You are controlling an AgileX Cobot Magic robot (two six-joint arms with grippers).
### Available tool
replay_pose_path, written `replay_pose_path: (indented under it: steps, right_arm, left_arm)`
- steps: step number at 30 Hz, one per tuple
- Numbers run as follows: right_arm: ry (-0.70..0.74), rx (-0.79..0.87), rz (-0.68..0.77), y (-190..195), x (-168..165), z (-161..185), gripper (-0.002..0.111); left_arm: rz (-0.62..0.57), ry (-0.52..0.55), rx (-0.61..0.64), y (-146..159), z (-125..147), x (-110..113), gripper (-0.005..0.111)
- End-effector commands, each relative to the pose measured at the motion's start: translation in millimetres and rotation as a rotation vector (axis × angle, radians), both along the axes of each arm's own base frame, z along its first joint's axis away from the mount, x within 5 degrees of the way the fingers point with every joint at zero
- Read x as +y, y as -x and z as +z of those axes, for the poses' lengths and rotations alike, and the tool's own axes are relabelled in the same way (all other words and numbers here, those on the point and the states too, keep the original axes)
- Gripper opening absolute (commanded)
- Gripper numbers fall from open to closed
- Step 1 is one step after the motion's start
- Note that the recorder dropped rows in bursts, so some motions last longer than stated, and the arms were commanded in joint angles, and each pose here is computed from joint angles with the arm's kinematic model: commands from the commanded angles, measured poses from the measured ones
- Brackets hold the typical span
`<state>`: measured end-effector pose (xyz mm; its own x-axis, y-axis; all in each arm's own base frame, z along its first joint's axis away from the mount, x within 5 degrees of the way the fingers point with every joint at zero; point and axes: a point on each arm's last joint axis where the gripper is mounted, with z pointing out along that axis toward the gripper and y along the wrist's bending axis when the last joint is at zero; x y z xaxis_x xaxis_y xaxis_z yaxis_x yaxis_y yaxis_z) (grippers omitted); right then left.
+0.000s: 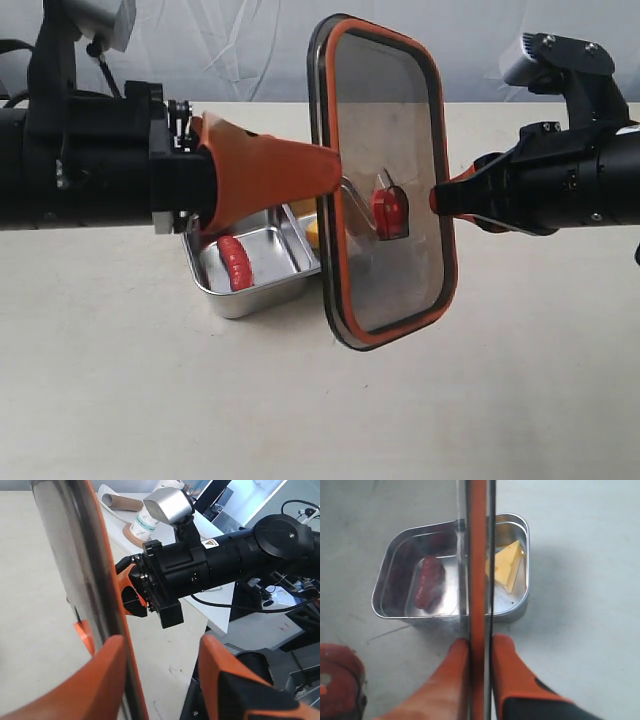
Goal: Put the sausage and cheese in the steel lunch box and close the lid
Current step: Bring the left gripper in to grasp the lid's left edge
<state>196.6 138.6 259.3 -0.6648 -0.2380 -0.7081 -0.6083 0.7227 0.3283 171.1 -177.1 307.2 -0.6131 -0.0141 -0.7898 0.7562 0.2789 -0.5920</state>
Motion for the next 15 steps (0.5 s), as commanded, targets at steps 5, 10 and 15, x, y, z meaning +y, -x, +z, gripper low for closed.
replay_pose_path:
  steps: [5,10,15]
  right_arm:
    - [-0.03,0.009,0.011,3.0,3.2,3.9,-0.001]
    - [-0.028,-0.001,0.001,1.9,2.7,4.2,-0.001]
    - [-0.025,-0.005,-0.001,1.5,2.5,4.2,-0.001]
  left_arm:
    - [0.087,-0.066,-0.033,-10.2,-3.7,0.9,0.045]
    - [0.142,-0.105,-0.048,-15.3,-6.0,3.4,0.045]
    - [0.174,-0.126,-0.054,-18.0,-7.4,5.0,0.045]
